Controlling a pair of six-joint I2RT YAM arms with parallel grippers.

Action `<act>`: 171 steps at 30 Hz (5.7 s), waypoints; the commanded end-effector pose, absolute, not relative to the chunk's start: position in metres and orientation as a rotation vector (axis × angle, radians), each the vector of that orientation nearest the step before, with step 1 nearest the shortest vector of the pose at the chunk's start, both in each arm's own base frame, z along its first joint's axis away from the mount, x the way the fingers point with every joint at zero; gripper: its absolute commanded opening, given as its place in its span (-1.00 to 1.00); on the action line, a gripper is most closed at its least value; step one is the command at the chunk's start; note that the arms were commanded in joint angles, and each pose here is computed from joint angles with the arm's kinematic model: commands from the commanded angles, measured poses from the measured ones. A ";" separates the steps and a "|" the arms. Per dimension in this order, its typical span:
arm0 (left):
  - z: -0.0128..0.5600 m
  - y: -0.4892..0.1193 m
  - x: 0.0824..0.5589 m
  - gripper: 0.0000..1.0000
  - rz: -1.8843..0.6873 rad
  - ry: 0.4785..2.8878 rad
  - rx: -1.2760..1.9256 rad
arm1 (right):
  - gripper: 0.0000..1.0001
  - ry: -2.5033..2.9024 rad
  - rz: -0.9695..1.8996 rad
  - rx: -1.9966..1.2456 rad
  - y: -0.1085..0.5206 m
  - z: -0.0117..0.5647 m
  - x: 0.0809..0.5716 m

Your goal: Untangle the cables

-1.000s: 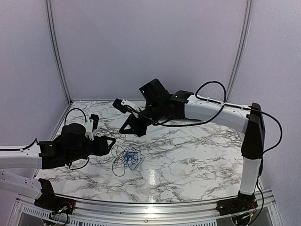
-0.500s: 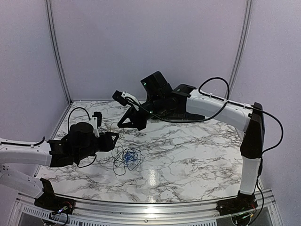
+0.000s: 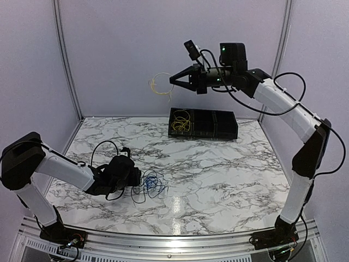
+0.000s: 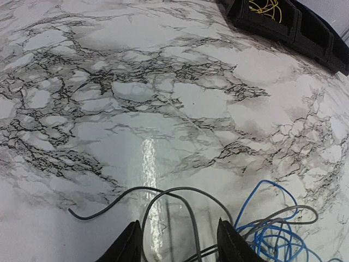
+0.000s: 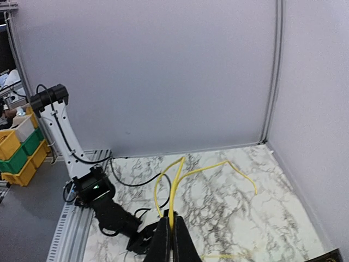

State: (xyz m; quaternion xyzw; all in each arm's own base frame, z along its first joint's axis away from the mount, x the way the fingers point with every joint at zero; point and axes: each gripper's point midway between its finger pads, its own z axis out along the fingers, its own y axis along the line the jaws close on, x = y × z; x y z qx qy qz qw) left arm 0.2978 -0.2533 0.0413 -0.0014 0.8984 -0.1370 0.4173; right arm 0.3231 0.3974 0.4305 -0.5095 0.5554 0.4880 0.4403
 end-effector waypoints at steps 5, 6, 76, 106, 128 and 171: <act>0.089 -0.268 0.306 0.01 -0.506 2.144 -0.070 | -1.00 1.473 0.978 -0.946 0.330 0.408 0.452; 0.096 -0.266 0.304 0.02 -0.522 2.128 -0.073 | -1.00 1.485 0.961 -0.925 0.324 0.402 0.463; 0.119 -0.204 0.251 0.14 -0.478 2.152 -0.045 | -0.22 1.804 0.705 -0.739 0.297 0.248 0.528; 0.084 -0.292 0.286 -0.66 -0.518 2.408 -0.073 | -0.25 1.689 1.033 -1.318 0.357 0.185 0.287; 0.138 -0.248 0.267 -0.11 -0.370 2.407 -0.093 | -0.24 1.648 1.043 -1.349 0.361 0.194 0.282; 0.282 -0.317 0.252 -1.00 -0.846 1.959 0.398 | 0.34 1.326 0.935 -1.516 0.397 0.336 0.284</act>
